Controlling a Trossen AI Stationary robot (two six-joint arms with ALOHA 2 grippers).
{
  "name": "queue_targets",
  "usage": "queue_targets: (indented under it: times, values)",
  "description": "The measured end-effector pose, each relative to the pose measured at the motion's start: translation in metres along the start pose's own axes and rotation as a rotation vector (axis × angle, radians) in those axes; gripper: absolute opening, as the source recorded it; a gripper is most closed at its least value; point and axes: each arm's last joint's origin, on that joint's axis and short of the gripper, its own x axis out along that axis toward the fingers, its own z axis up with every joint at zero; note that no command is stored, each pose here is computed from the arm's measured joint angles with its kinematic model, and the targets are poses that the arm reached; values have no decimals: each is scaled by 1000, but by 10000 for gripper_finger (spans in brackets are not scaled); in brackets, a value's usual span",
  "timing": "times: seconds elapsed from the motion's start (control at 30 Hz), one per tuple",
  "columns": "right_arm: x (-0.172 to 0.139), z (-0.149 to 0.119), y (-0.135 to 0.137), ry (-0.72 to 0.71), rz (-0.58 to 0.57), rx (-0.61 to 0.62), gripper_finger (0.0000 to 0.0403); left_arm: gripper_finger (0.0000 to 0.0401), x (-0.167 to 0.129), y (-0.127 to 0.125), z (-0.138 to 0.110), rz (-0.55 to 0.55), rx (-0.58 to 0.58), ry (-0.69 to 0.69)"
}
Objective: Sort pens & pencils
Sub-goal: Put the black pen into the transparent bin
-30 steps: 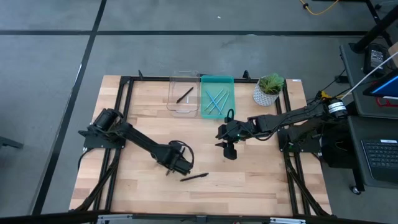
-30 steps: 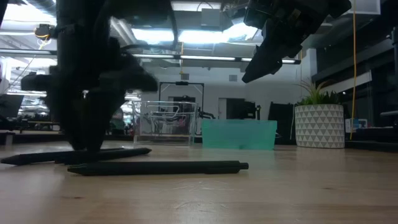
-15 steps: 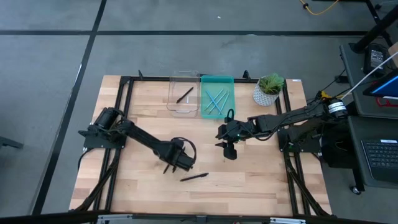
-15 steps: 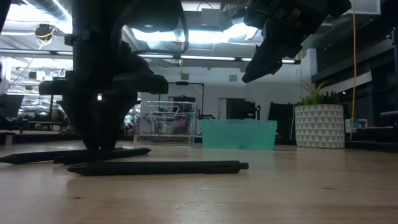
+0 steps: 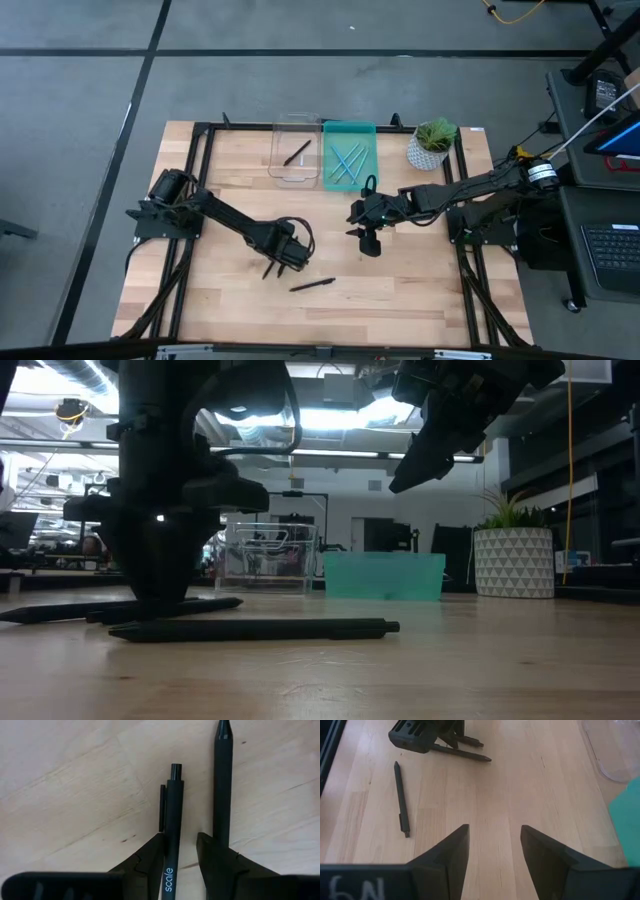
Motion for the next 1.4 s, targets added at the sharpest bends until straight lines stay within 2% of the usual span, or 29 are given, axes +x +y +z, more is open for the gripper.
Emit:
queue_targets:
  times: [0.6, 0.73, 0.97, 1.2, 1.4]
  values:
    - [0, 0, 0, 0, 0, -1, 180, 110, 1, 0, -1, 2, 5, -24]
    - [0, 0, 0, 0, 0, -1, 180, 89, 1, 0, -1, 4, 6, -26]
    - [0, 0, 0, 1, 0, -1, 180, 19, 1, 1, -1, 8, 6, -30]
    - [0, 0, 0, 5, -1, -1, 180, 18, -2, 2, 0, 4, 10, -30]
    - [0, -1, 0, 8, -1, -1, 180, 18, -18, 11, 2, 12, 23, -70]
